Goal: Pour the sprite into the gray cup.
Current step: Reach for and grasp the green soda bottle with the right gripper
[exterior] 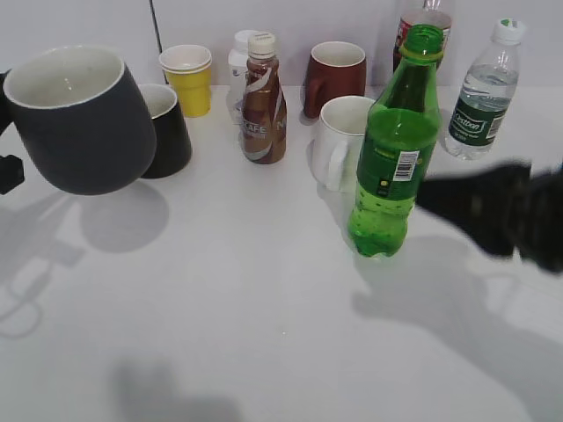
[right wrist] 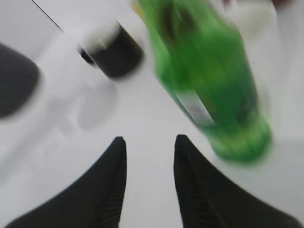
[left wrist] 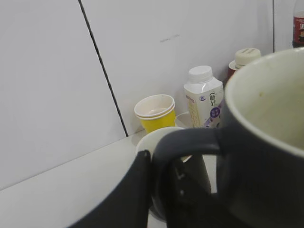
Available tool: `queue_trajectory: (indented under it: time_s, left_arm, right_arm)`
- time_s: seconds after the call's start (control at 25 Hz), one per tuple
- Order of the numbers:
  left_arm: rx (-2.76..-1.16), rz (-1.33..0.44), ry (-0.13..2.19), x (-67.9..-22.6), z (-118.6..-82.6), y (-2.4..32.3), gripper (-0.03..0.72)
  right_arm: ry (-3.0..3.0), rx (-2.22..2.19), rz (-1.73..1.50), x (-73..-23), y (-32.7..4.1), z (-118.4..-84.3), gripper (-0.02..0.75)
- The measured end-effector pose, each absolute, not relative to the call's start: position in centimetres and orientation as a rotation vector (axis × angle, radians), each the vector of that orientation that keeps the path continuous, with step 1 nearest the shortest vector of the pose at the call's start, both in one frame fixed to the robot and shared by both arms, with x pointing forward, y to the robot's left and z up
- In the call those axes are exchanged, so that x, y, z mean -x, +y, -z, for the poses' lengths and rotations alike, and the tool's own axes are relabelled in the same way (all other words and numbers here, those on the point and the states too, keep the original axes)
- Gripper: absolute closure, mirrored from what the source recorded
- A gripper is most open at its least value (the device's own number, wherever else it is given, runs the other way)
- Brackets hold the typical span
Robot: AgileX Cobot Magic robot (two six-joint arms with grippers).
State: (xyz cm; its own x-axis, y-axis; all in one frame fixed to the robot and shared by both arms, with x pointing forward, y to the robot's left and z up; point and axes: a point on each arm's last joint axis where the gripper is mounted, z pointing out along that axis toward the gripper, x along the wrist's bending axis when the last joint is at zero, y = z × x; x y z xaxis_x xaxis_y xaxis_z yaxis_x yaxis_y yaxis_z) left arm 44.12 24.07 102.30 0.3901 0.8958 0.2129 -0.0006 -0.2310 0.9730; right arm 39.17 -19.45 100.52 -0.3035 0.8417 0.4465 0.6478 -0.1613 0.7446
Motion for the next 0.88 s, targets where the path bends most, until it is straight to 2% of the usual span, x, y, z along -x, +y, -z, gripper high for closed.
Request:
queue_trajectory:
  time_s: [0.12,0.24,0.36,0.44,0.56,0.64,0.76,0.88]
  left_arm:
    - [-1.570,-1.040,0.822,-44.1,-102.3,24.1,0.638]
    - [-1.570,-1.040,0.822,-44.1,-102.3,24.1,0.638]
    - [-1.570,-1.040,0.822,-44.1,-102.3,24.1,0.638]
    - [-1.570,-1.040,0.822,-44.1,-102.3,24.1,0.638]
    - [-1.570,-1.040,0.822,-44.1,-102.3,24.1,0.638]
    - [-1.570,-1.040,0.822,-44.1,-102.3,24.1,0.638]
    - [-1.570,-1.040,0.822,-44.1,-102.3,24.1,0.638]
    - [-1.570,-1.040,0.822,-44.1,-102.3,24.1,0.638]
  right_arm:
    - [2.029,-1.749,-1.398,-38.2,-19.2,-98.3,0.485]
    - [2.269,-1.745,-1.356,-37.6,-18.0,-97.5,0.485]
    - [2.484,-1.793,-1.093,-37.4,-17.5,-97.0,0.485]
    - [2.471,-1.753,-0.850,-38.1,-18.4,-97.2,0.485]
    - [2.219,-1.722,-0.676,-39.3,-20.6,-98.2,0.485]
    - [2.030,-1.653,-0.784,-39.8,-21.6,-99.1,0.485]
    - [1.985,-1.368,-1.152,-39.3,-20.9,-100.1,0.485]
    - [2.028,-1.344,-1.239,-38.5,-20.5,-99.4,0.485]
